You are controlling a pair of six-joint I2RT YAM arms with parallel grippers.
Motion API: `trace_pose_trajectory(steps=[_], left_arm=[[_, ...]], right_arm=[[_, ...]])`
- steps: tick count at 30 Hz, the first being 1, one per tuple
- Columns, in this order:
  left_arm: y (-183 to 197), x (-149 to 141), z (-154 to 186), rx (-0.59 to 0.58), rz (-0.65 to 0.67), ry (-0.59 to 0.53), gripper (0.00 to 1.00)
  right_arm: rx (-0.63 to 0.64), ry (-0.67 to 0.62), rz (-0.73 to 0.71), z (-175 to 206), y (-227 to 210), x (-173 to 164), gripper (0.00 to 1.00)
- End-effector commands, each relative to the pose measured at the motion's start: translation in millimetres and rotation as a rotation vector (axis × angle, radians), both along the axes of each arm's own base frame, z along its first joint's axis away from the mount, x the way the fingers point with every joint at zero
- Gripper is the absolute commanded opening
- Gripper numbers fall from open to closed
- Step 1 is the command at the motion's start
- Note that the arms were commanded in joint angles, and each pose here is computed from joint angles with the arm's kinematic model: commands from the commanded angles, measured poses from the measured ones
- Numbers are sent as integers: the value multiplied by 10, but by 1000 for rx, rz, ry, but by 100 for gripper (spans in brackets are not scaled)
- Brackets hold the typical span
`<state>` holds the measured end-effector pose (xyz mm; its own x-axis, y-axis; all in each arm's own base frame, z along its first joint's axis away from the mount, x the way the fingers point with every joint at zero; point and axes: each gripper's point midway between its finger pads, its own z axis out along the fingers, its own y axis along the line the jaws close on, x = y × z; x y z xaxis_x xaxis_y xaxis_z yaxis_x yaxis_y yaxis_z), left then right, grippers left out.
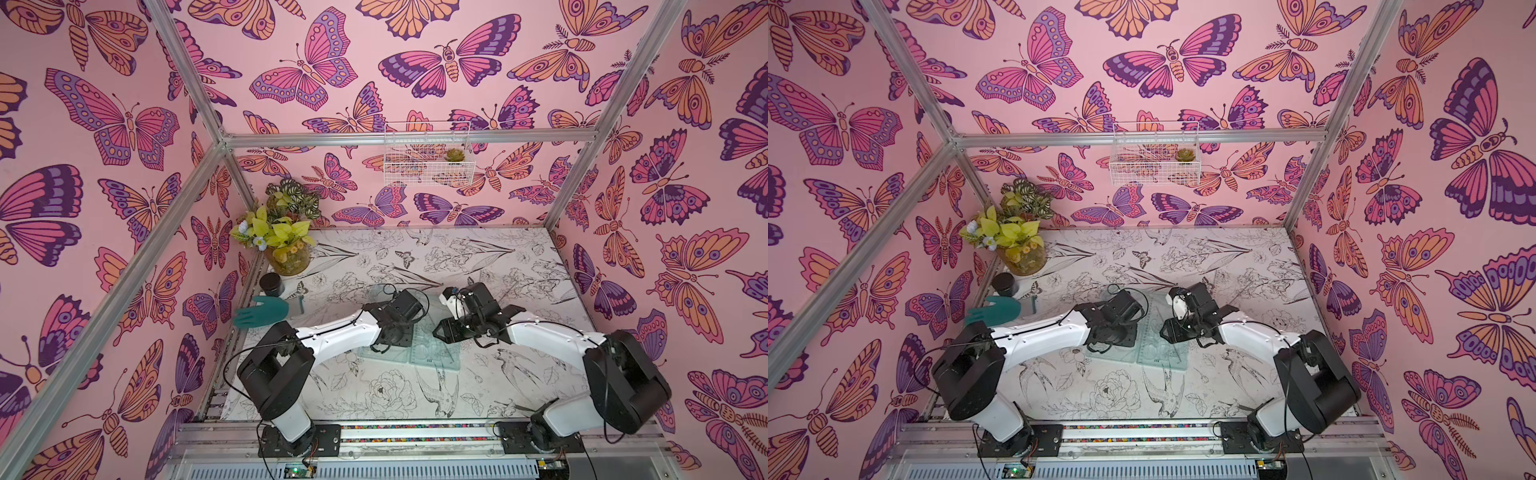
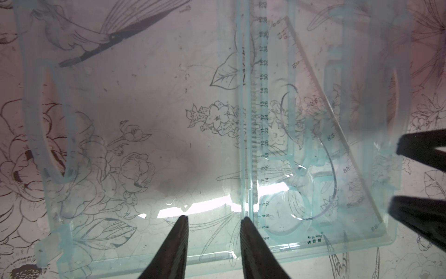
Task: Open the ruler set and take out the ruler
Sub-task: Pick up the ruler from the ruler set bag.
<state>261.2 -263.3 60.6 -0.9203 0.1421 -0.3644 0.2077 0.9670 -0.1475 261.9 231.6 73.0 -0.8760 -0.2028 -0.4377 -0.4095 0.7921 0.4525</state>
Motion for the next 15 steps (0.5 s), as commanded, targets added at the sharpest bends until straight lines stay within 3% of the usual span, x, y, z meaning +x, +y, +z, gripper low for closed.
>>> trace_pose_trajectory(steps=[1, 7, 15], left_arm=[[6, -11, -69, 4, 2, 18, 39], [-22, -22, -84, -1, -6, 16, 39], [-18, -51, -132, 8, -6, 20, 38]], right_arm=[[-16, 58, -22, -37, -116, -199, 53], [-12, 93, -24, -138, -139, -391, 53], [-44, 99, 19, -279, -48, -355, 53]])
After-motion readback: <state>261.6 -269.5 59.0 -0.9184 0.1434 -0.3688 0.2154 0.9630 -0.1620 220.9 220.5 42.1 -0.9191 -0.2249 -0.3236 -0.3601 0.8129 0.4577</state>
